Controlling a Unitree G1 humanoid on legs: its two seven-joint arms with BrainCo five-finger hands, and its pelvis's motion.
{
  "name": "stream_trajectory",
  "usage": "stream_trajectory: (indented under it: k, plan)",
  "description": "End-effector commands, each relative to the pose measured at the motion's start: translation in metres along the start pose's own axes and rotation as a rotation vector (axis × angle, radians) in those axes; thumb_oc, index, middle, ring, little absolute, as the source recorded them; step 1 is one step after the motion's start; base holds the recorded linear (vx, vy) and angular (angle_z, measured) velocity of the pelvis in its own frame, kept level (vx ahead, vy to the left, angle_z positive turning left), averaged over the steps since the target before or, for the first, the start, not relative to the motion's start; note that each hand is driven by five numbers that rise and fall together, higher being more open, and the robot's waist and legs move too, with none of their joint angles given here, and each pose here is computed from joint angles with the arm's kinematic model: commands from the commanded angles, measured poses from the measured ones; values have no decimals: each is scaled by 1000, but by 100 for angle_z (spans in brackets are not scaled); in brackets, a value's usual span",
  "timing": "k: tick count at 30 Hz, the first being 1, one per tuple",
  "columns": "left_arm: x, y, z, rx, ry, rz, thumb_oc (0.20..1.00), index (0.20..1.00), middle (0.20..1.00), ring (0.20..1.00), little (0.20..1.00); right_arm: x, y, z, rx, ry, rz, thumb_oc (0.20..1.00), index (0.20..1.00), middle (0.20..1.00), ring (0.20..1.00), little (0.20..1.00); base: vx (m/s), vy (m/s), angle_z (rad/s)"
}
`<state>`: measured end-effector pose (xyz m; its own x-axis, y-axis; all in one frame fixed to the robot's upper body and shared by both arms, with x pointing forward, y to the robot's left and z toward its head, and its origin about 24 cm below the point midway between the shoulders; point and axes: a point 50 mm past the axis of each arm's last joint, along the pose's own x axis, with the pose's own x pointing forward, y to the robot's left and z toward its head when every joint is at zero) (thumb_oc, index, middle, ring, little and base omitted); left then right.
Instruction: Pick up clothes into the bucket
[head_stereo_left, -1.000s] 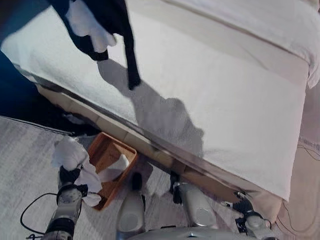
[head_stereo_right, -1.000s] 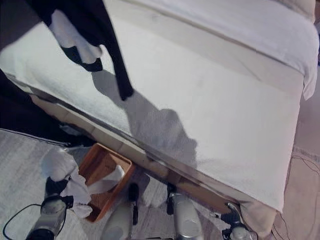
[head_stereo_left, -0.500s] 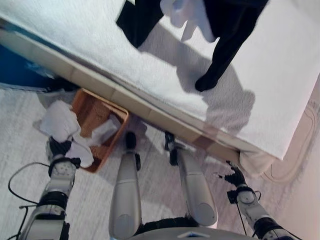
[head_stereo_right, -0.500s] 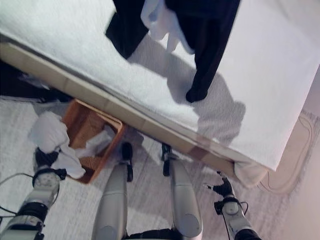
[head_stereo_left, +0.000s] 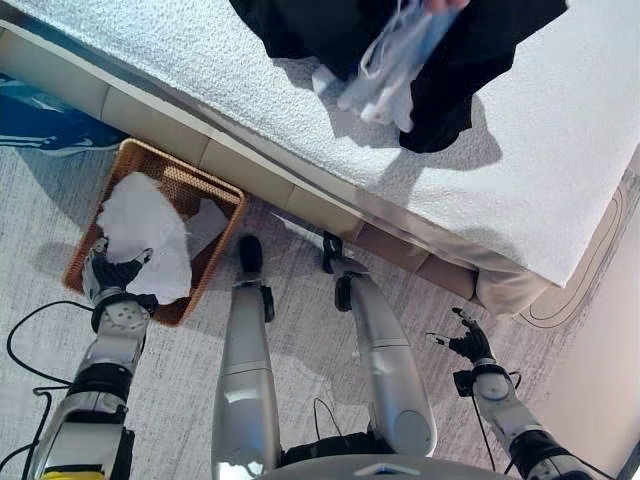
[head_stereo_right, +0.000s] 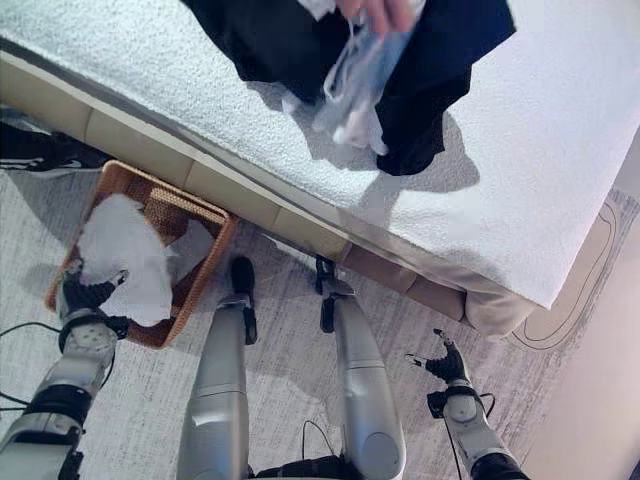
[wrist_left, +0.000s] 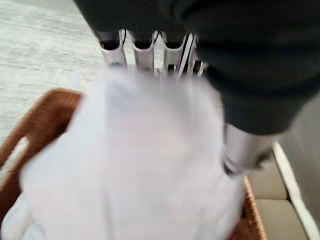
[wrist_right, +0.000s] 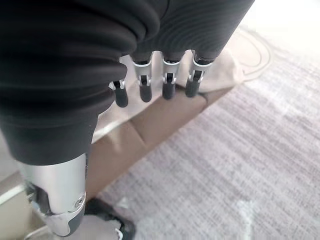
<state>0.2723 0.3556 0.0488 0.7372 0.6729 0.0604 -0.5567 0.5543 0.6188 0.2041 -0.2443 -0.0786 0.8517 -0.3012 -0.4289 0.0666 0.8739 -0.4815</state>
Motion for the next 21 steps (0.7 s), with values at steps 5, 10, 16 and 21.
stream_trajectory:
  k: [5,10,16,21]
  plan:
    - [8,24,-1,150,-49,82,1000,1000,1000,1000,1000,-1,-13,-2,-15,-10,-24,1000,1000,1000,1000,1000,0,0,0]
    - [0,16,-10,127,-22,56,1000,1000,1000,1000,1000,0,-14,3,-11,-29,-29,1000,1000,1000,1000,1000,1,-1,-1]
    - [-27,-18,-19,-82,24,-55,1000,1000,1000,1000,1000,5,-24,19,11,-88,-92,1000,1000,1000,1000,1000,-42,-1,-4]
    - [-50,-54,-42,-206,188,-179,1000,1000,1000,1000,1000,13,-30,30,2,-115,-127,1000,1000,1000,1000,1000,9,-24,1]
